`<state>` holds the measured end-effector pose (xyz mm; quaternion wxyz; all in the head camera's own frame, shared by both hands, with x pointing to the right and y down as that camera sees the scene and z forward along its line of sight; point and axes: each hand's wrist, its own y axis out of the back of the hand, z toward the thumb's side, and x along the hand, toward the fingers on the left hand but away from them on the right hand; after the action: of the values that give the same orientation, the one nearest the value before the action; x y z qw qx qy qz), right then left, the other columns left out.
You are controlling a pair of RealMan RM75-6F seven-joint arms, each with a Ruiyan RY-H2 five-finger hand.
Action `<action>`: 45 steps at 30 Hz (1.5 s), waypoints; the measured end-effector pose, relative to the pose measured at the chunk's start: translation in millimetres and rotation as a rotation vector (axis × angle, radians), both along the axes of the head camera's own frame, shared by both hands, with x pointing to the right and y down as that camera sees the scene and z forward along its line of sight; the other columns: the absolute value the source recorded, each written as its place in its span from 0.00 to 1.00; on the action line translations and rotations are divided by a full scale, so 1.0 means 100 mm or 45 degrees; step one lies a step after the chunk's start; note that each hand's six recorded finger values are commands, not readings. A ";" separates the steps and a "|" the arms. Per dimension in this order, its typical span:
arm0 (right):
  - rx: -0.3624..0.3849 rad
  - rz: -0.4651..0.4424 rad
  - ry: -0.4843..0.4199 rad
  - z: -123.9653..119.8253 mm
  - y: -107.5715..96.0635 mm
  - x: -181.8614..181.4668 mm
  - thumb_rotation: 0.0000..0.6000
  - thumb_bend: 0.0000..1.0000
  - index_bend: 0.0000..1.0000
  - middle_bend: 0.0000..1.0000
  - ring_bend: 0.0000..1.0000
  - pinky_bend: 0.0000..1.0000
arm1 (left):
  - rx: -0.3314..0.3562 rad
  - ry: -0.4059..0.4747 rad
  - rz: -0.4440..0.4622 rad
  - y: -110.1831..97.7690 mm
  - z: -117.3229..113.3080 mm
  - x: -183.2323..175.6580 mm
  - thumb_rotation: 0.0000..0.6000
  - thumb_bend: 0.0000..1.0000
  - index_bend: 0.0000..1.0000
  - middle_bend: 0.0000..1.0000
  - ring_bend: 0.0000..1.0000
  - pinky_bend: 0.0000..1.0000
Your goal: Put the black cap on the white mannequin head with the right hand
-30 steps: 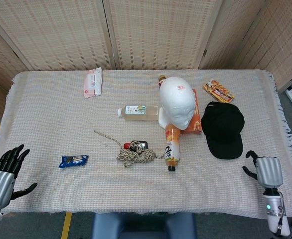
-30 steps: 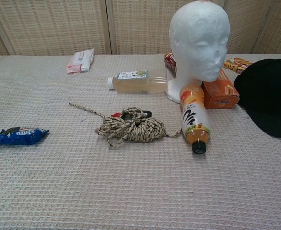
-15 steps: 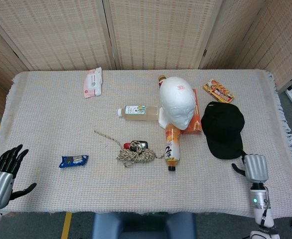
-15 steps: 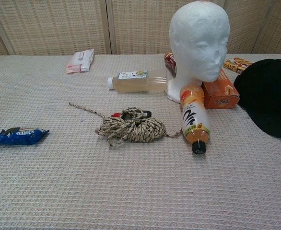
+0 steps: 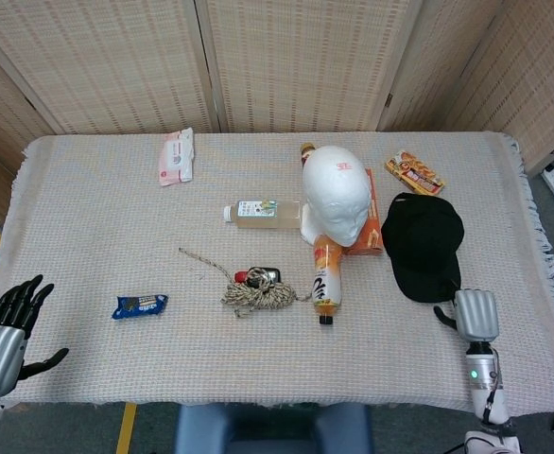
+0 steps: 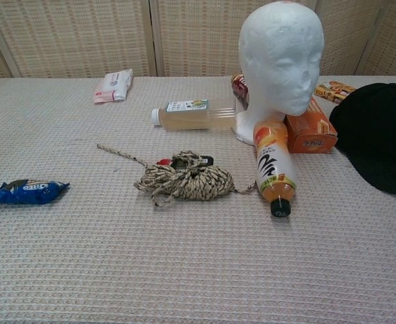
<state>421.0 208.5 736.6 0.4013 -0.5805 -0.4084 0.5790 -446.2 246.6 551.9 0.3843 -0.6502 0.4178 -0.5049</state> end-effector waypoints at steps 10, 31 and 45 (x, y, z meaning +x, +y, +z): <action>-0.019 0.056 -0.017 0.11 -0.08 -0.06 1.00 0.16 0.46 1.00 1.00 1.00 | 0.006 -0.024 -0.017 -0.03 -0.02 -0.04 1.00 0.09 0.00 0.00 0.00 0.13; -0.003 0.127 -0.103 0.20 -0.29 -0.21 1.00 0.28 0.44 1.00 1.00 1.00 | 0.051 -0.086 -0.094 -0.08 -0.03 -0.15 1.00 0.12 0.00 0.00 0.00 0.13; 0.176 0.286 -0.205 -0.06 -0.59 0.05 1.00 0.38 0.60 1.00 1.00 1.00 | 0.079 -0.075 -0.120 -0.08 -0.09 -0.18 1.00 0.12 0.00 0.00 0.00 0.13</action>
<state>426.4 149.6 730.2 0.3388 -0.5467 -0.5405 0.5424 -463.8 238.4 542.9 0.3921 -0.6024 0.4521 -0.5281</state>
